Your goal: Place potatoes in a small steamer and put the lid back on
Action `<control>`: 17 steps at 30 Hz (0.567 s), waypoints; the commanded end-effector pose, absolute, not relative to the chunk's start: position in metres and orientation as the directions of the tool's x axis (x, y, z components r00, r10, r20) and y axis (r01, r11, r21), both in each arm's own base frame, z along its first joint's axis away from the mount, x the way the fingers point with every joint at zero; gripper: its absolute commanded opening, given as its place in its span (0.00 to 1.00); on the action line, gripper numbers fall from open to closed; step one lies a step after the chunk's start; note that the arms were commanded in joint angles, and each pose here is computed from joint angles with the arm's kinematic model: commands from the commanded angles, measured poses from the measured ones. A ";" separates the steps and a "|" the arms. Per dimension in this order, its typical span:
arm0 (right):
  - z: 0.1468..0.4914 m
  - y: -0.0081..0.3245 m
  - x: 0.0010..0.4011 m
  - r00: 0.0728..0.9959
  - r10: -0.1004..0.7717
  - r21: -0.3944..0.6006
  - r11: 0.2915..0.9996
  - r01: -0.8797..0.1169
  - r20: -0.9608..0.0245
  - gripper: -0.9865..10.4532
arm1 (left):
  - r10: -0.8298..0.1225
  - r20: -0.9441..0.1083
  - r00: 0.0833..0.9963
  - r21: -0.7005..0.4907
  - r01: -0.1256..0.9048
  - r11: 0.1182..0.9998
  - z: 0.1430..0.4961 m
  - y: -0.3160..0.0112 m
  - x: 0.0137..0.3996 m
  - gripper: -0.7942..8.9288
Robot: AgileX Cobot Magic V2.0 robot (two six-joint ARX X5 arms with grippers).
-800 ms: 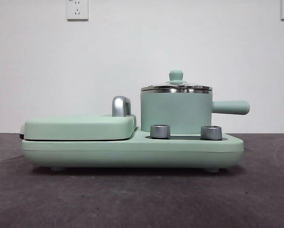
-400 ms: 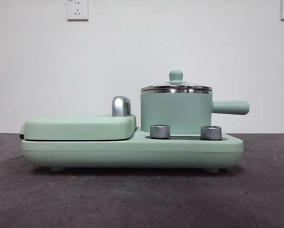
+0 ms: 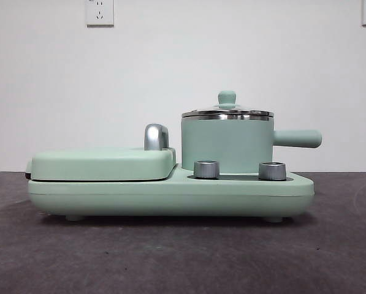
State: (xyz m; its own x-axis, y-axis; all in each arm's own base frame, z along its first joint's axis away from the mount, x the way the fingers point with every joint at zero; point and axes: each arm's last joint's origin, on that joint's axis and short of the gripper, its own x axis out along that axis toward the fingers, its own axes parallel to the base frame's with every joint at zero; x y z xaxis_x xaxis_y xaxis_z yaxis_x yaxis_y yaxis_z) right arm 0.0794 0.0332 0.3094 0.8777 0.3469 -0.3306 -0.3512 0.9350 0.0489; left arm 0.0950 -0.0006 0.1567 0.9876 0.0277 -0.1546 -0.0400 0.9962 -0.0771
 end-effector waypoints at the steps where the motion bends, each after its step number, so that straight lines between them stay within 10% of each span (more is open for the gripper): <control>1: 0.312 0.034 0.080 0.882 0.353 0.055 0.933 -0.355 -0.312 0.10 | 0.027 -0.177 0.984 -0.062 -0.038 0.997 0.150 -0.001 0.096 0.09; 9: 0.309 0.034 0.080 0.882 0.340 -0.006 0.933 -0.361 -0.325 0.10 | 0.027 -0.177 0.984 -0.062 -0.038 0.997 0.150 -0.001 0.096 0.09; 17: 0.244 0.022 0.098 0.968 0.126 -0.072 0.987 -0.145 -0.217 0.10 | 0.027 -0.177 0.984 -0.062 -0.038 0.997 0.150 -0.001 0.096 0.09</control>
State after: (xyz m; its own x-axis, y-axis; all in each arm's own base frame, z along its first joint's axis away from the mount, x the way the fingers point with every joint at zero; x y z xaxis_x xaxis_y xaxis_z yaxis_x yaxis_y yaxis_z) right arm 0.0962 0.0232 0.2489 0.9568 0.1364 -0.2568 -0.1573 0.9856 -0.0623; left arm 0.0950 -0.0006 0.1566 0.9875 0.0273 -0.1550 -0.0397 0.9962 -0.0771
